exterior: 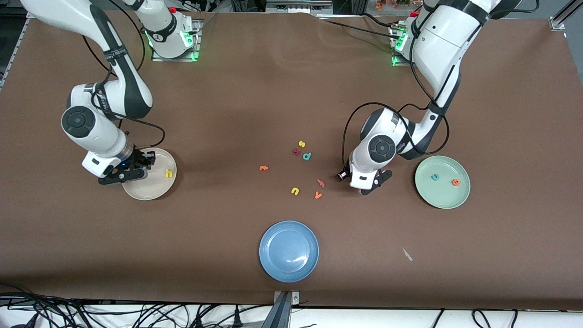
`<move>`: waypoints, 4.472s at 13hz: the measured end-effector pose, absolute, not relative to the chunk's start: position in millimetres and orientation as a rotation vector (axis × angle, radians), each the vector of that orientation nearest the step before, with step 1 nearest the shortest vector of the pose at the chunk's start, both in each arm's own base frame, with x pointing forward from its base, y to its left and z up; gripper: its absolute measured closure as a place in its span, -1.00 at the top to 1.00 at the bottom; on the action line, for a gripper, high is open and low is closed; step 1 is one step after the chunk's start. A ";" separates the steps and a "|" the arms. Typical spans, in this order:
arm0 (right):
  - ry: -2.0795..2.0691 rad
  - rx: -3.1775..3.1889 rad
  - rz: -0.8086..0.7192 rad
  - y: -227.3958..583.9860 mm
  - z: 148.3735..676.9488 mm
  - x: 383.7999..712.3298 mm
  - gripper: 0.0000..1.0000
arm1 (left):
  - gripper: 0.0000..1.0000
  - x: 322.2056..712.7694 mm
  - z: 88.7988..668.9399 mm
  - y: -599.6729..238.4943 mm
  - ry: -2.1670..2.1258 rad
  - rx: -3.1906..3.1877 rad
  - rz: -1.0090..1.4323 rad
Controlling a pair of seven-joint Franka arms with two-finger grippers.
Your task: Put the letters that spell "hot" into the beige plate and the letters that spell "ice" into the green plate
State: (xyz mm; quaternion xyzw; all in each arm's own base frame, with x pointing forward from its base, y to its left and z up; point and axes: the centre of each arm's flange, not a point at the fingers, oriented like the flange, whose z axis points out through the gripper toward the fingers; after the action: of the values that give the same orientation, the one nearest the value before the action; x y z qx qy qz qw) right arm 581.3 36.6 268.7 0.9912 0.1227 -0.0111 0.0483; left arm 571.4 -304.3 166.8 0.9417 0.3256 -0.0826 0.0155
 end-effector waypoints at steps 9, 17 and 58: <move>0.093 3.177 0.004 133.0 271.6 574.6 0.21 | -0.20 559.8 168.6 -314.6 1.047 2.929 -0.259; -0.244 3.215 0.054 329.9 243.8 540.8 0.21 | -0.57 560.5 169.1 -310.9 1.055 2.930 -0.261; 0.027 2.977 0.170 261.7 255.8 574.0 -0.33 | 1.00 686.5 508.1 -44.5 0.125 3.145 0.014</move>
State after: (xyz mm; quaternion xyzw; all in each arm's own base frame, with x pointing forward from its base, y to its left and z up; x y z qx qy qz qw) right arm 574.0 261.7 255.8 0.9951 0.0090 0.0570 0.0798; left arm 686.5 -44.5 508.1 0.9992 0.0397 0.0045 -0.0029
